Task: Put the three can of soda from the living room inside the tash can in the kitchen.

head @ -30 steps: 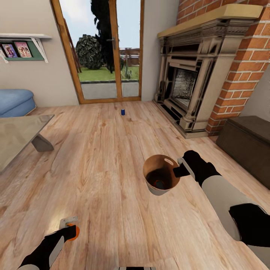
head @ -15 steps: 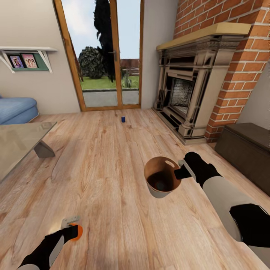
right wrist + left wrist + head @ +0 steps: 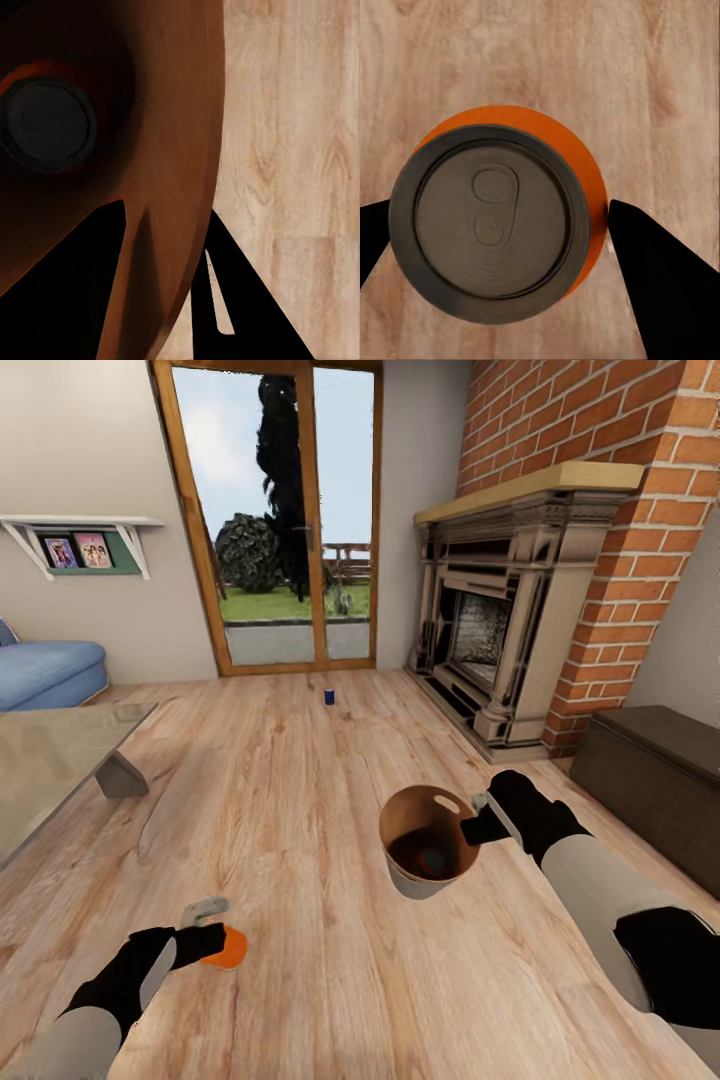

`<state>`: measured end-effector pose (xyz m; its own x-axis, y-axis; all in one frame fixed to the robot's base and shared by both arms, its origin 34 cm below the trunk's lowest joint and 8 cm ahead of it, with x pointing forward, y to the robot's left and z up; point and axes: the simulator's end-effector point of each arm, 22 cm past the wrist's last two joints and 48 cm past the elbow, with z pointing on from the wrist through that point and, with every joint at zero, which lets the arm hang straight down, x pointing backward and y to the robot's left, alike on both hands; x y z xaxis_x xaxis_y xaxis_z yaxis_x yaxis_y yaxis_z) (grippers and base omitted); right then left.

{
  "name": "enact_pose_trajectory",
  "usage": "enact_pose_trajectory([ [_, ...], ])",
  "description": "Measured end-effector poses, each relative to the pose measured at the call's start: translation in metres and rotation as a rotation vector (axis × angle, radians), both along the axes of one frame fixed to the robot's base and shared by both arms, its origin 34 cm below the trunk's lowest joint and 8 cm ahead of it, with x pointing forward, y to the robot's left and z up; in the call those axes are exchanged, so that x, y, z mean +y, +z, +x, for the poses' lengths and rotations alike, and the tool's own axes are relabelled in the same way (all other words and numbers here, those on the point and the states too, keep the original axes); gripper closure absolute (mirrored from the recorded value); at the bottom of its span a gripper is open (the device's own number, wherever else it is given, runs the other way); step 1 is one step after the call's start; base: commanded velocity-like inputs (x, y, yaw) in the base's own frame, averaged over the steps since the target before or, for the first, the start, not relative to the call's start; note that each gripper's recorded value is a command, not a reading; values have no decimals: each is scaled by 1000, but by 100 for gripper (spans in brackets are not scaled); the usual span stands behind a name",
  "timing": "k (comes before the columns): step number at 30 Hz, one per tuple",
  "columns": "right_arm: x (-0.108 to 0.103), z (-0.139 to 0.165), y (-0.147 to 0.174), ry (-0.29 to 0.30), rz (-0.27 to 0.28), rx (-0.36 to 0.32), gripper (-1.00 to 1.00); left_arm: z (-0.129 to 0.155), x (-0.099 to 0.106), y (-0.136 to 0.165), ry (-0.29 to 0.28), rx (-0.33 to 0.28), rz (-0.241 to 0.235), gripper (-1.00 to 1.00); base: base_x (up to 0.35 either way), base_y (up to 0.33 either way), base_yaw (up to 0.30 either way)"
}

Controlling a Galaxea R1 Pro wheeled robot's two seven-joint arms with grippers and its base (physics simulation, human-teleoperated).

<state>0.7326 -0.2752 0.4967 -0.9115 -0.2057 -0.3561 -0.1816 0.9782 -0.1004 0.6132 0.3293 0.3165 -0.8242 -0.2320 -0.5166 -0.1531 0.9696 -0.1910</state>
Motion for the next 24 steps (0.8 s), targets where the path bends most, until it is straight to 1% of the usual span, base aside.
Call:
enact_pose_trajectory([
  [1, 0, -3, 0, 11, -9, 3, 100, 9, -4, 10, -20, -11, -15, 100, 0, 0, 0],
  [2, -1, -4, 1, 17, -20, 2, 100, 13, -4, 17, -35, -9, -11, 100, 0, 0, 0],
  [5, -4, -5, 7, 24, -42, -9, 100, 22, -2, 33, -54, -21, -3, 100, 0, 0, 0],
  [10, 0, -8, 17, 24, -24, -19, 100, 32, -1, 55, -68, -49, 9, 100, 0, 0, 0],
  [15, -8, -10, 27, 21, -43, -36, 100, 39, 1, 72, -70, -75, 15, 100, 0, 0, 0],
  [17, -9, -11, 32, 19, -43, -43, 100, 41, 3, 79, -71, -87, 18, 100, 0, 0, 0],
  [20, -9, -10, 39, 16, -34, -44, 100, 45, 8, 91, -82, -101, 4, 100, 0, 0, 0],
  [24, -10, -8, 47, 17, -43, -43, 100, 51, 11, 110, -98, -109, -22, 100, 0, 0, 0],
])
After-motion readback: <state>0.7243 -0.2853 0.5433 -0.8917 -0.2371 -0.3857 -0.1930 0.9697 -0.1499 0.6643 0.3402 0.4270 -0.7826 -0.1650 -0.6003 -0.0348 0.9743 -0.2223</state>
